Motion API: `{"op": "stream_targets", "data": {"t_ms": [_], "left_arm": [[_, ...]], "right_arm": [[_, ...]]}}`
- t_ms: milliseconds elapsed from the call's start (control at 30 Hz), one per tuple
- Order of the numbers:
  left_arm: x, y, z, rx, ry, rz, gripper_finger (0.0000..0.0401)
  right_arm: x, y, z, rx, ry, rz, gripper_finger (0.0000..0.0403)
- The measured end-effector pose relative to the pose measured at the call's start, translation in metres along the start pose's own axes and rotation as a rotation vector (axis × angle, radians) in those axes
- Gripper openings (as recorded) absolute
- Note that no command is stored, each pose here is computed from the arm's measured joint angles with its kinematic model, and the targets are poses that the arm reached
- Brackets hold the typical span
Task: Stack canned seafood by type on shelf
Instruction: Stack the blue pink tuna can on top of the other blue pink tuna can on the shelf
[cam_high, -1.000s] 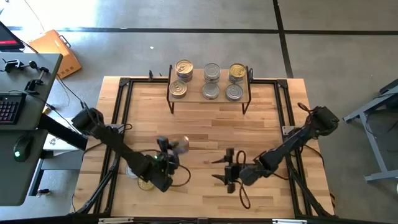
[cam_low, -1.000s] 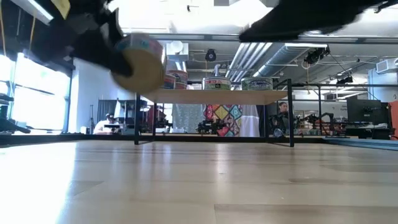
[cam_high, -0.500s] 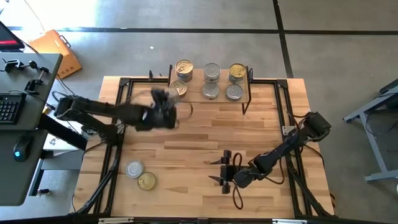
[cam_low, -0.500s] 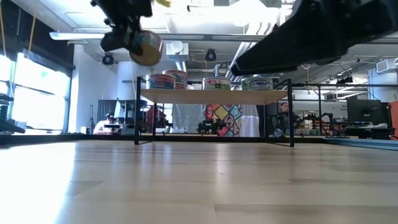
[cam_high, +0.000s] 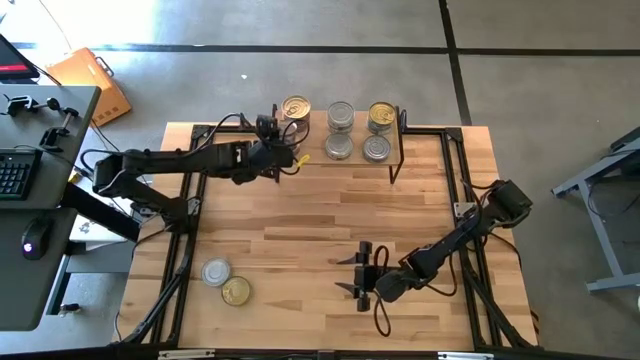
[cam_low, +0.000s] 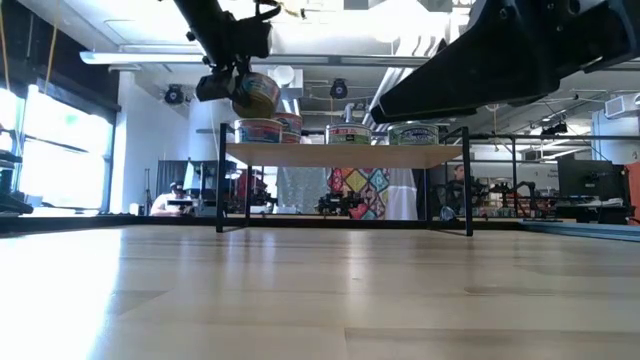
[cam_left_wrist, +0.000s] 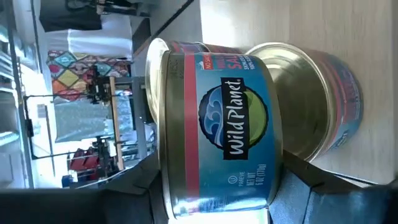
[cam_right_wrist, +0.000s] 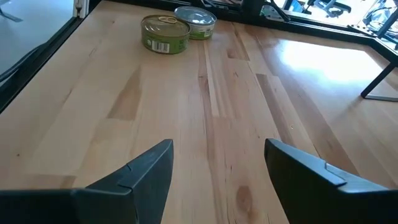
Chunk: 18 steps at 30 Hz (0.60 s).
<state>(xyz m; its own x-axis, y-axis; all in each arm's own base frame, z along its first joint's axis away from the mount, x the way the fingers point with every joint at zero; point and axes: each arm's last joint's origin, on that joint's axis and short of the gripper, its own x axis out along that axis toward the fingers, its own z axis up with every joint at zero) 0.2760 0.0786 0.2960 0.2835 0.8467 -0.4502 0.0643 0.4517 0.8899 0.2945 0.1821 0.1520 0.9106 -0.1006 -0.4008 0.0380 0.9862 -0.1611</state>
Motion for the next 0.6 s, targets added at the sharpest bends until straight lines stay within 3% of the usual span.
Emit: {"op": "stream_targets", "data": {"t_ms": [233,600], "left_arm": [[0.0063,0.0015,-0.0026,0.015,0.01,-0.013,0.0196],[0.0086,0.0024,-0.0039,-0.051,-0.006,-0.038,0.0273]], "right_arm": [[0.0,0.0001,-0.0001,0.0,0.0,0.0,0.0245],[0.0,0.0001,-0.0002,0.001,0.001,0.0,0.0245]]}}
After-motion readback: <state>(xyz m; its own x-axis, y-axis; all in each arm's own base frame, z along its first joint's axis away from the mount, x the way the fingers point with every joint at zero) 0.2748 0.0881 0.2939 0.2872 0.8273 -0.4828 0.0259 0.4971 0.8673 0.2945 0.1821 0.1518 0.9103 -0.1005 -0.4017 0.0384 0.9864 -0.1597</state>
